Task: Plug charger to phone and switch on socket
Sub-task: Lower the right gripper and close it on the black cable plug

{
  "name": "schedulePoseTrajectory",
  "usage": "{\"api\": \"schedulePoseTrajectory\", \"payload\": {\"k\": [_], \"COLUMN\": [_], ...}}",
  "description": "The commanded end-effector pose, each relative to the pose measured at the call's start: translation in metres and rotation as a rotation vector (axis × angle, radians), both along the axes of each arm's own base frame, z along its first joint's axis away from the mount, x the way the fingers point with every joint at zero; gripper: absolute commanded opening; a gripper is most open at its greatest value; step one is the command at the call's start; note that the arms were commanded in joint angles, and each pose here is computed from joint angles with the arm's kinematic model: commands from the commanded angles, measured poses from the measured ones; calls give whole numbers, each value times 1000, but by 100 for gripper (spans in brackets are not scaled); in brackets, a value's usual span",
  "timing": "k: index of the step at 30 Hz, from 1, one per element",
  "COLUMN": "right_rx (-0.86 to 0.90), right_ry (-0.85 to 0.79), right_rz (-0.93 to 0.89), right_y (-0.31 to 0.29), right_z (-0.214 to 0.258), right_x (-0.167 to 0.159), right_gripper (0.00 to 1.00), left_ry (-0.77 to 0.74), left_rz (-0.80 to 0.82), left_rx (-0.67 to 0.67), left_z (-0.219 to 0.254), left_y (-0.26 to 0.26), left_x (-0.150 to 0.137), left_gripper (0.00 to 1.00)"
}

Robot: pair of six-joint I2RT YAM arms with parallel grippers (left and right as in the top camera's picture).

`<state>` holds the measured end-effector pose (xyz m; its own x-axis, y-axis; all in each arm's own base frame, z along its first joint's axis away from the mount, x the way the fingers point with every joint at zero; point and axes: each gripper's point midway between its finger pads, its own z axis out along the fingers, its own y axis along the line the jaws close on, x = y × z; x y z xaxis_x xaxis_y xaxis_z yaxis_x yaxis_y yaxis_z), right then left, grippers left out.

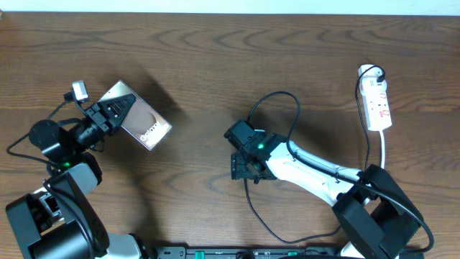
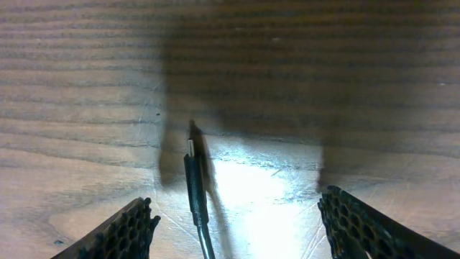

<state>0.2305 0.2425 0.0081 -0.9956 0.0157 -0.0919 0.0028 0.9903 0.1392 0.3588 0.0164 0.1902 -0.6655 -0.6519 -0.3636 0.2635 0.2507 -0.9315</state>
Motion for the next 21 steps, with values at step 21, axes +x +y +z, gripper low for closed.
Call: {"api": "schedulePoseTrajectory", "payload": {"k": [21], "right_rx": [-82], "right_ry": [53], "right_rz": [26], "right_y": [4], "right_z": [-10], "right_x": [6], "right_gripper": [65], "left_ry": [-38], "left_rz": [11], "left_rx": [27], "left_z": [6], "left_y": [2], "left_x": [0], "left_gripper": [7]}}
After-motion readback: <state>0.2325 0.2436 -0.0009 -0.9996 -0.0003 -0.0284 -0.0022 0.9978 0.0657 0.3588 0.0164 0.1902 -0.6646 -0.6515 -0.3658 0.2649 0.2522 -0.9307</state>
